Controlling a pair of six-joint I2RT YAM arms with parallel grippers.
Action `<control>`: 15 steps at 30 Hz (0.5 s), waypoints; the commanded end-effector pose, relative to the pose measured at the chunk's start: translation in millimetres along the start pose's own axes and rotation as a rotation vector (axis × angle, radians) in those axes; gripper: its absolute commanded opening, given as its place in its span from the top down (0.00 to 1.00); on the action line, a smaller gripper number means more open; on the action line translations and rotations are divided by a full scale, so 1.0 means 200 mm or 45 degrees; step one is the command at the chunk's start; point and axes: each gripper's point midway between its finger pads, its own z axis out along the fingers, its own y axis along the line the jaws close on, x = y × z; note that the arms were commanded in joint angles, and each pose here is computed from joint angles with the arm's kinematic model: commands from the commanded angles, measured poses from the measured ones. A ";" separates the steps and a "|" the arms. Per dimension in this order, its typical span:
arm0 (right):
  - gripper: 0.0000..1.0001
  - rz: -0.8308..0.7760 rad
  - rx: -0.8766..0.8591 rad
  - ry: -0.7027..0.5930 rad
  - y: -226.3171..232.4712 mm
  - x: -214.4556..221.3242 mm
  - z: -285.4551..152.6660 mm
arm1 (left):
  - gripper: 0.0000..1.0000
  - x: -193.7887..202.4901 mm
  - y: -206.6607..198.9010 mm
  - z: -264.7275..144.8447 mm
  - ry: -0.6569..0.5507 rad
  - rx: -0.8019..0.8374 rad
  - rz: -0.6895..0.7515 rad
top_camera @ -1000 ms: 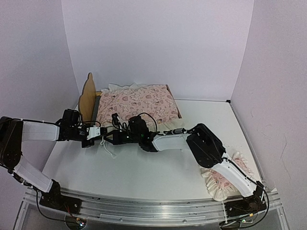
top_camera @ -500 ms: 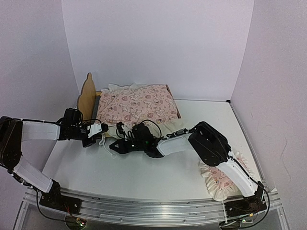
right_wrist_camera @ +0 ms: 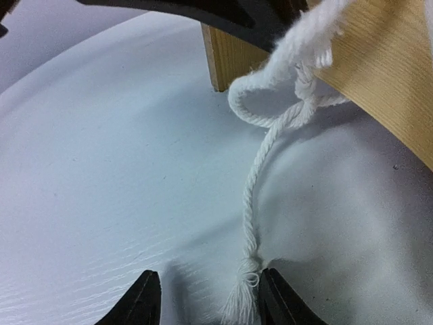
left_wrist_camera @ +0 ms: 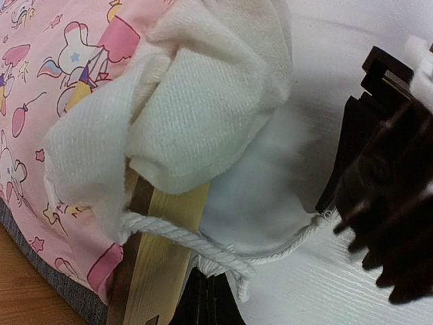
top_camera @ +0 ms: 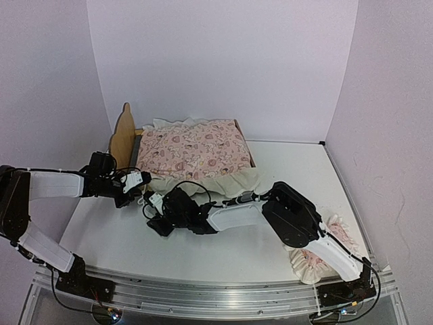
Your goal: Set up the pet bed
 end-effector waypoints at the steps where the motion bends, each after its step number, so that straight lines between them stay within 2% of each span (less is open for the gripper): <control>1: 0.74 -0.129 0.212 0.237 -0.15 0.27 0.02 | 1.00 -0.08 0.12 -0.07 -0.021 -0.087 -0.028; 2: 0.87 -0.122 0.249 0.246 -0.17 0.29 0.01 | 1.00 -0.08 0.12 -0.07 -0.009 -0.091 -0.044; 3: 0.96 -0.113 0.274 0.247 -0.19 0.29 -0.01 | 1.00 -0.07 0.13 -0.07 0.005 -0.093 -0.058; 4: 1.00 -0.110 0.291 0.242 -0.20 0.27 -0.03 | 1.00 -0.06 0.13 -0.08 0.025 -0.097 -0.068; 11: 1.00 -0.021 0.280 0.111 -0.27 -0.05 -0.21 | 1.00 0.00 0.25 -0.19 0.167 -0.247 -0.071; 15: 1.00 0.110 0.277 0.102 -0.35 -0.06 -0.28 | 1.00 -0.09 0.34 -0.33 0.154 -0.326 -0.057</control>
